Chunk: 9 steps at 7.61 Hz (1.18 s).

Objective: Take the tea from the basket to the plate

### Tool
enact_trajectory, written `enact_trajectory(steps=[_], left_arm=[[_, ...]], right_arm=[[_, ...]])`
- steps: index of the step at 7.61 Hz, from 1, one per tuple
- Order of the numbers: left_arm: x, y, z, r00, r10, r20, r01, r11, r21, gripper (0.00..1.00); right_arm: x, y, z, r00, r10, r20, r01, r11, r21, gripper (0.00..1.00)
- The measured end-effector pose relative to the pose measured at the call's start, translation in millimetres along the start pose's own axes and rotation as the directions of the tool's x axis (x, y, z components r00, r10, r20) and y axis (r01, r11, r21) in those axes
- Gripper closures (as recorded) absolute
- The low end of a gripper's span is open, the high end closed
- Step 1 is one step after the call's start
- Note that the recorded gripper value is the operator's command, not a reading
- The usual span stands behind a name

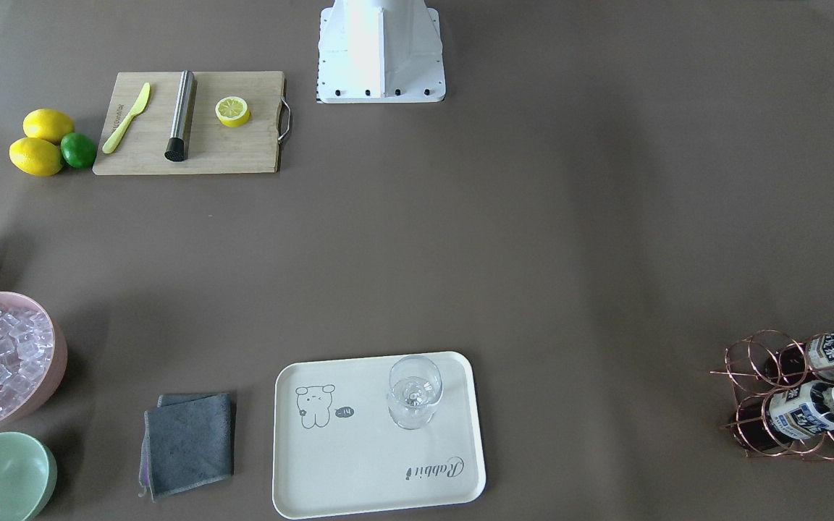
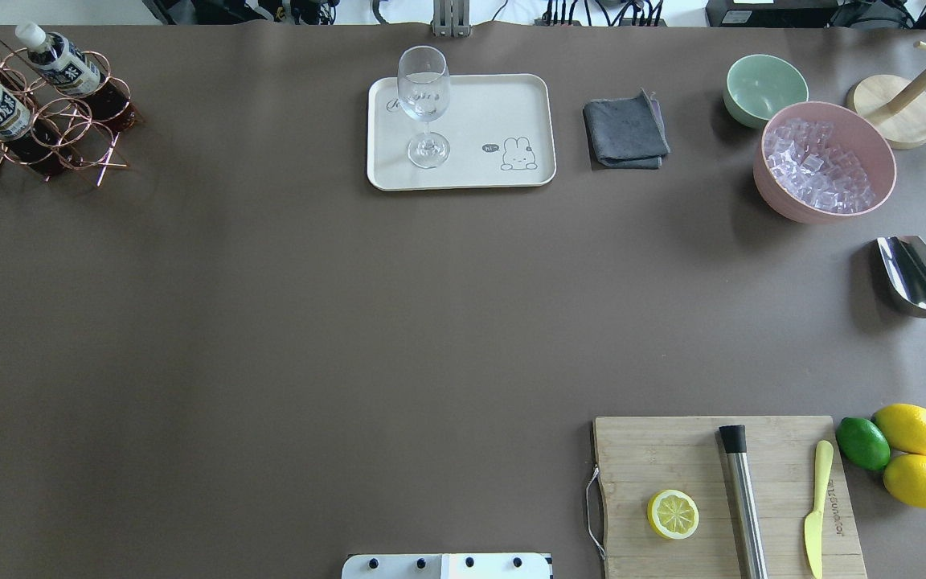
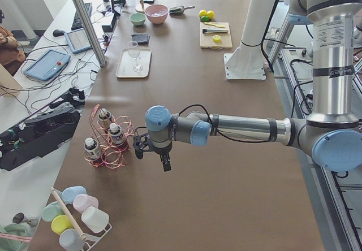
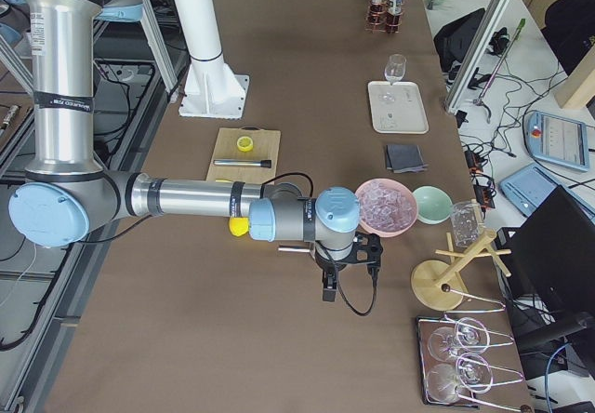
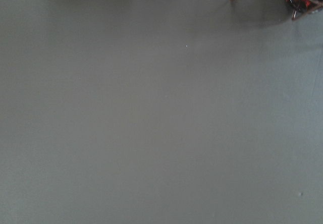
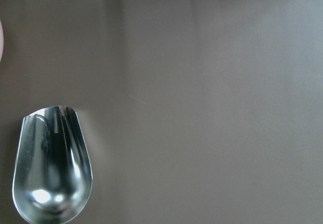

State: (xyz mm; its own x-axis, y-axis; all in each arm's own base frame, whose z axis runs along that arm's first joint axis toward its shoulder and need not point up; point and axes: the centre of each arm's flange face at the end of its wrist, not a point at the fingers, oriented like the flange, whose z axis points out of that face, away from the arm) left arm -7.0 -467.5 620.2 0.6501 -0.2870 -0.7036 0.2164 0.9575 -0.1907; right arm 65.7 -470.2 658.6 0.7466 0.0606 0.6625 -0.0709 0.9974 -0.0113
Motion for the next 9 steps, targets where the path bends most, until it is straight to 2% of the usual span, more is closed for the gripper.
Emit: enact_trajectory(steps=[1, 2, 3, 4, 6, 9], left_arm=[[11.4, -7.5, -5.9, 0.996, -0.087, -0.008, 0.087, 0.996, 0.010, 0.02], [21.2, -13.3, -10.5, 0.981, -0.192, -0.017, 0.193, 0.981, 0.017, 0.02], [28.5, -18.4, -12.8, 0.929, -0.369, -0.026, 0.370, 0.929, 0.018, 0.02], [37.7, -24.4, -16.7, 0.867, -0.497, -0.036, 0.498, 0.867, 0.020, 0.03], [55.7, -41.9, -38.3, 0.768, -0.637, -0.063, 0.640, 0.768, 0.030, 0.03], [94.4, -80.3, -101.6, 0.548, -0.827, -0.127, 0.836, 0.549, 0.029, 0.03]], right_arm=[[0.0, 1.4, -0.1, 1.000, 0.000, 0.001, 0.000, 1.000, 0.000, 0.00], [-0.6, 2.1, -0.9, 1.000, -0.002, 0.001, 0.002, 1.000, 0.001, 0.00], [-1.8, 2.1, -2.3, 1.000, -0.004, 0.001, 0.004, 1.000, 0.004, 0.00], [-4.0, 2.1, -5.3, 1.000, -0.008, 0.002, 0.008, 1.000, 0.010, 0.00], [-8.2, 2.1, -9.3, 1.000, -0.013, 0.011, 0.013, 1.000, 0.017, 0.00], [-12.2, 1.3, -10.9, 0.999, -0.016, 0.038, 0.016, 1.000, 0.017, 0.00]])
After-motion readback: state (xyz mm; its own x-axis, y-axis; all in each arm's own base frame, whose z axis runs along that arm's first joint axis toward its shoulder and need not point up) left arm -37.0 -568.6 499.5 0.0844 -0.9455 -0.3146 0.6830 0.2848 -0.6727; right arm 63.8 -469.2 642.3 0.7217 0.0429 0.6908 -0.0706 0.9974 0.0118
